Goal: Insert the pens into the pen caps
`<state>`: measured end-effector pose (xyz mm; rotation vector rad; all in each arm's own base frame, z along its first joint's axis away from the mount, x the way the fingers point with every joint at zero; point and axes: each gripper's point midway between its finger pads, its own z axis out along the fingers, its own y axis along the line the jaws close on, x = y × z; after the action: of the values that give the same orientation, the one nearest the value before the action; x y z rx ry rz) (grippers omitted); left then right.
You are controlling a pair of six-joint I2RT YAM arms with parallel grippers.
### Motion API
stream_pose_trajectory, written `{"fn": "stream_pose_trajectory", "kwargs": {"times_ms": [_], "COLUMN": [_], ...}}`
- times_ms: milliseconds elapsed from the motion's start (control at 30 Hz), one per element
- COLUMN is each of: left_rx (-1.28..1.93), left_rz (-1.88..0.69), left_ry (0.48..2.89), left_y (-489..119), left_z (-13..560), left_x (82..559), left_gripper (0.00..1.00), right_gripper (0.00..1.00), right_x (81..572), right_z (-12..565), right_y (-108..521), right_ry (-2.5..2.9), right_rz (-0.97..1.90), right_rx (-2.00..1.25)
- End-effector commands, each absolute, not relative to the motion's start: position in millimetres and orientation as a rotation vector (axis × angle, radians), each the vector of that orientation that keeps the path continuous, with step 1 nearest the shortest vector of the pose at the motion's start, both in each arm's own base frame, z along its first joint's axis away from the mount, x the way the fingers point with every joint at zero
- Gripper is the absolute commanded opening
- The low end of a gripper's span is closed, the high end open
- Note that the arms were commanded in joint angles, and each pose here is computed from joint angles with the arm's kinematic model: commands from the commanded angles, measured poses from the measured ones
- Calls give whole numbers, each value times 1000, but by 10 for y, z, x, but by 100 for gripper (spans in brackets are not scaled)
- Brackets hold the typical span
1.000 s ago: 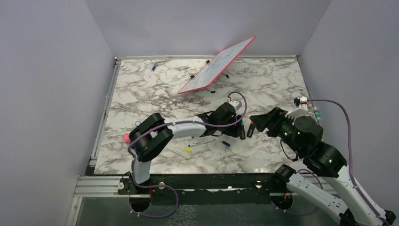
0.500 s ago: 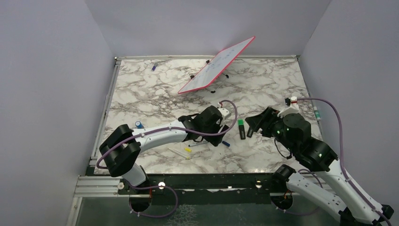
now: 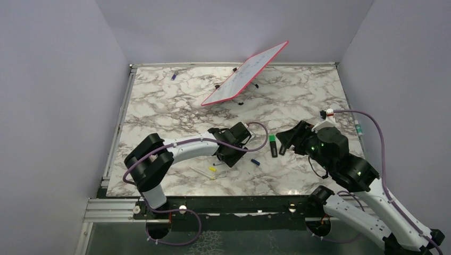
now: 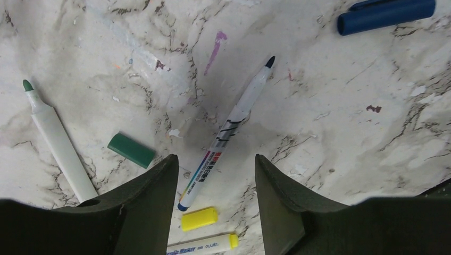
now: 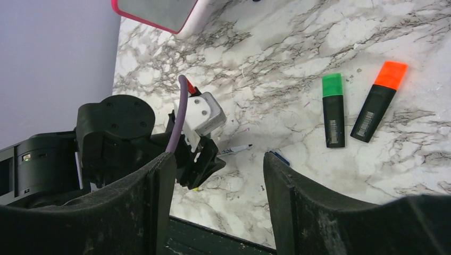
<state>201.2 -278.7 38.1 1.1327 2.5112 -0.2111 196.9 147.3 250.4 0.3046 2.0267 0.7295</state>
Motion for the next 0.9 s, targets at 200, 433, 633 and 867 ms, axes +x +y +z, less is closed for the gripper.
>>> {"fn": "stream_pose_trajectory", "kwargs": {"times_ms": [200,433,633,867], "left_rx": [1132,1154,1185,1172], "left_rz": [-158,-186,-149,-210], "left_ry": [2562,2601,2668,2672], "left_y": [-2658,-2649,-2573,-2663], "left_z": [301,230,63,100], "left_x": [2120,2031,1951,1931], "left_gripper": [52,38,21,0], "right_gripper": [65,65,65,65], "right_x": [1979,1977,1976,1952], "right_z": [2508,2502,2499,2478], "right_y": [1514,1500,1503,1476], "right_ry": [2017,2016,2019,2021], "right_rz": [758,753,754,753], "right_rx": [315,319,322,334]}}
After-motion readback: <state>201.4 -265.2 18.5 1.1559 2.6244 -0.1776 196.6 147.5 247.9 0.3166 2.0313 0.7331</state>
